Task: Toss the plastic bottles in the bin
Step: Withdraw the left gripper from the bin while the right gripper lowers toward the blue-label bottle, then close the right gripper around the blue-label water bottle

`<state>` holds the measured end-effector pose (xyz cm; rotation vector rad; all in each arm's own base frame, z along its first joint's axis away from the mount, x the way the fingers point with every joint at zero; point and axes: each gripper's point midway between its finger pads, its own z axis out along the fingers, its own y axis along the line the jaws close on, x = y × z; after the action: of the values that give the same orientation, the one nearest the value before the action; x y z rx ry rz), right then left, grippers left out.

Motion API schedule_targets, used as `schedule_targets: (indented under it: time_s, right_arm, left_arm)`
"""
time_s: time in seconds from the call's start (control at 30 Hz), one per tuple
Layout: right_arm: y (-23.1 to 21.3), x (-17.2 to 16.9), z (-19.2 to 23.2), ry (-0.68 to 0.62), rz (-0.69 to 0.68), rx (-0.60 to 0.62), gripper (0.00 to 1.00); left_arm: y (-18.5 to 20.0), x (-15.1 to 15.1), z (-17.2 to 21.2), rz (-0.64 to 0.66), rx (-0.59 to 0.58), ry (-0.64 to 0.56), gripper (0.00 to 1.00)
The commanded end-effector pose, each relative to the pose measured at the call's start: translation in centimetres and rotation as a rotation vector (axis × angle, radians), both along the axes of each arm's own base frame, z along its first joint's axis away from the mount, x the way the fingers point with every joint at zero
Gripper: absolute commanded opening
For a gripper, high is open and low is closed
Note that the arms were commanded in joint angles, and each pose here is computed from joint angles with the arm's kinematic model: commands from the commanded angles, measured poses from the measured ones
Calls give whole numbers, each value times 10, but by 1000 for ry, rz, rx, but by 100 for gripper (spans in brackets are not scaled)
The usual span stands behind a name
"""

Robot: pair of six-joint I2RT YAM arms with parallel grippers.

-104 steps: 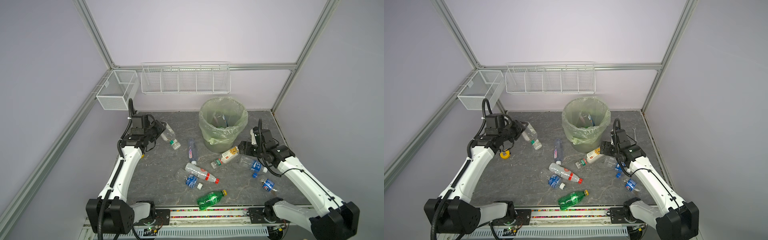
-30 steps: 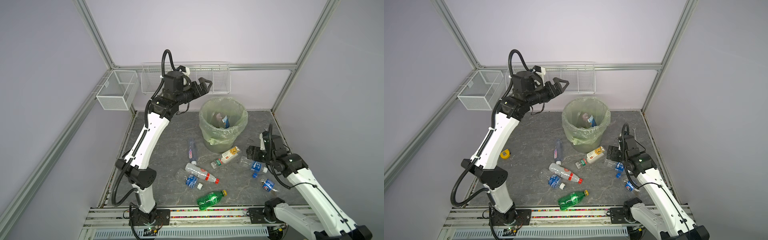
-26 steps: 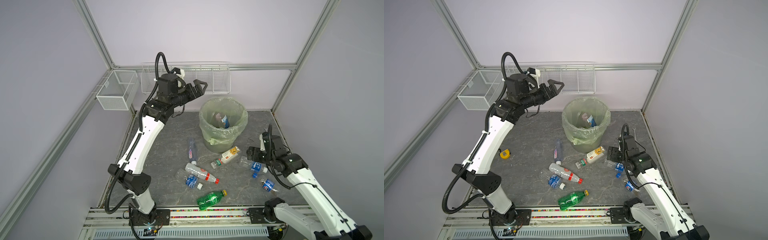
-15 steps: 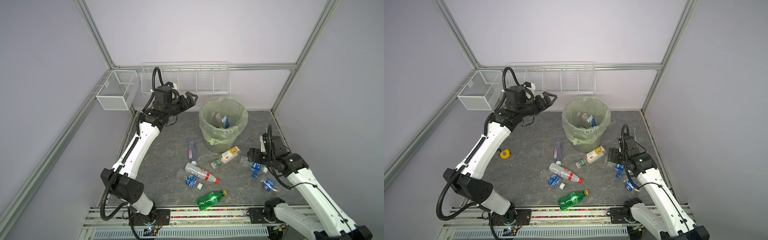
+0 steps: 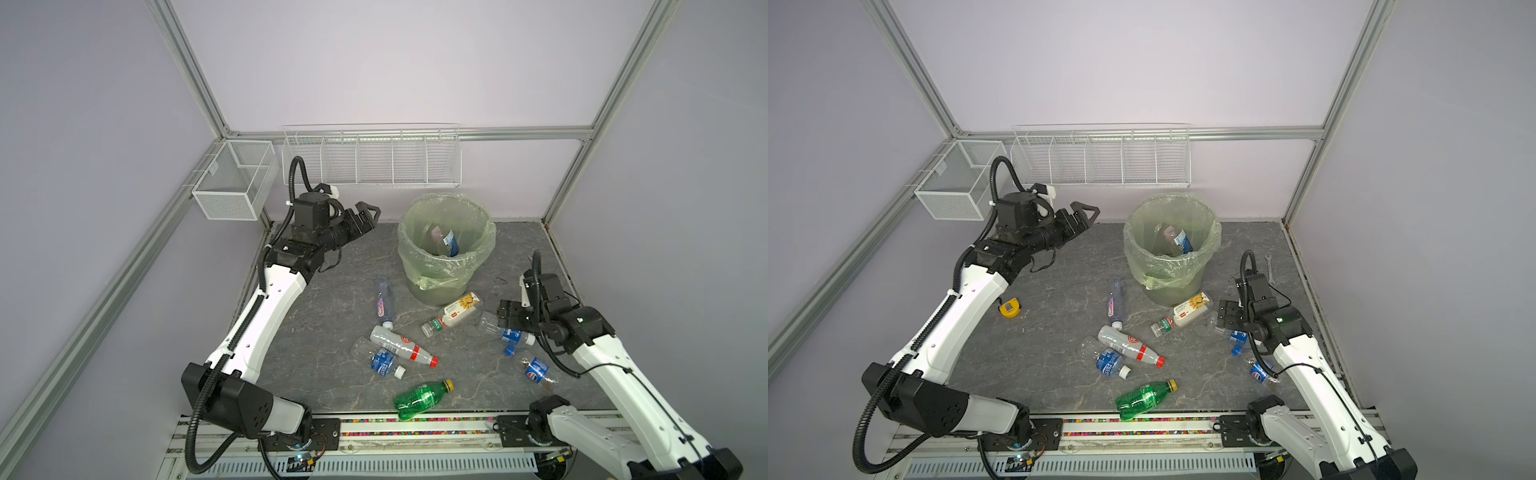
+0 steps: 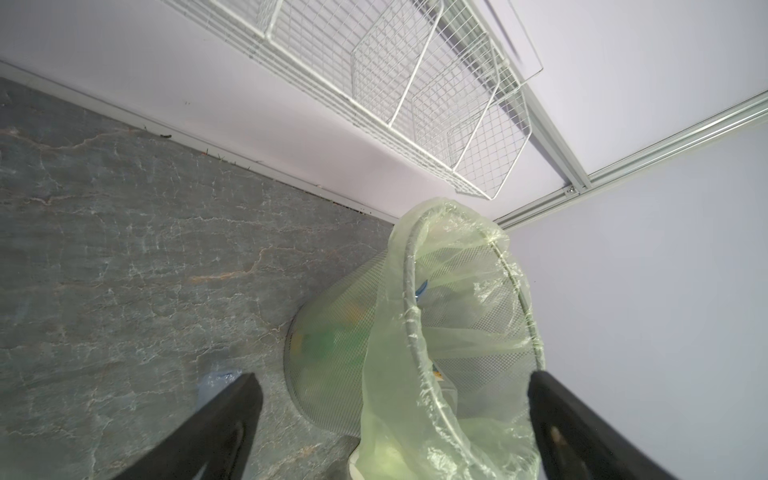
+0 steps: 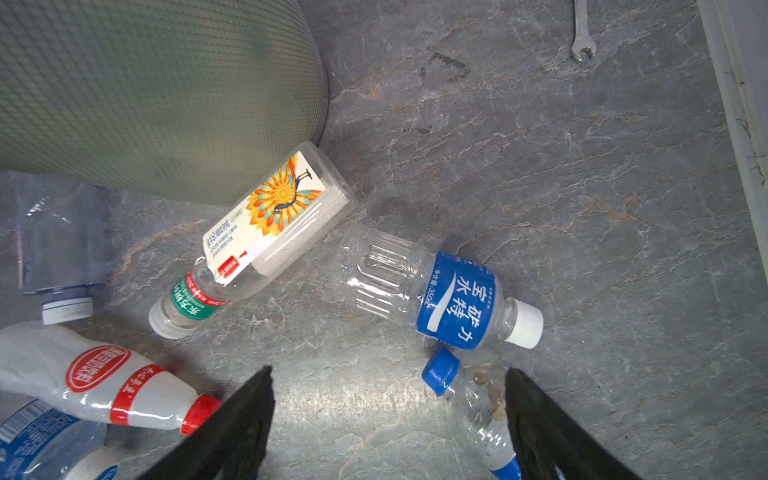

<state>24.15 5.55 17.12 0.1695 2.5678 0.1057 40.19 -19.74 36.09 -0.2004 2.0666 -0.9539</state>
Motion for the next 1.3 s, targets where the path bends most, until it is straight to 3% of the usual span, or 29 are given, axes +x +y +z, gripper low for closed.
schedule_targets:
  time_s: [0.0,0.53,0.77,1.27]
  right_arm:
    - [-6,-2,-16,43,9,-49,88]
    - [-9,8,-65,154,6,-138,88]
    - [-4,16,-74,126,62,-145,88]
    - [-2,23,-93,199,129,-212,88]
  left_arm:
    - [6,-1,-10,4,10,2,100]
    - [46,-11,-56,73,-11,91,100]
    - [59,-16,-61,90,-12,92,100]
    - [68,-20,-63,83,-3,98,100]
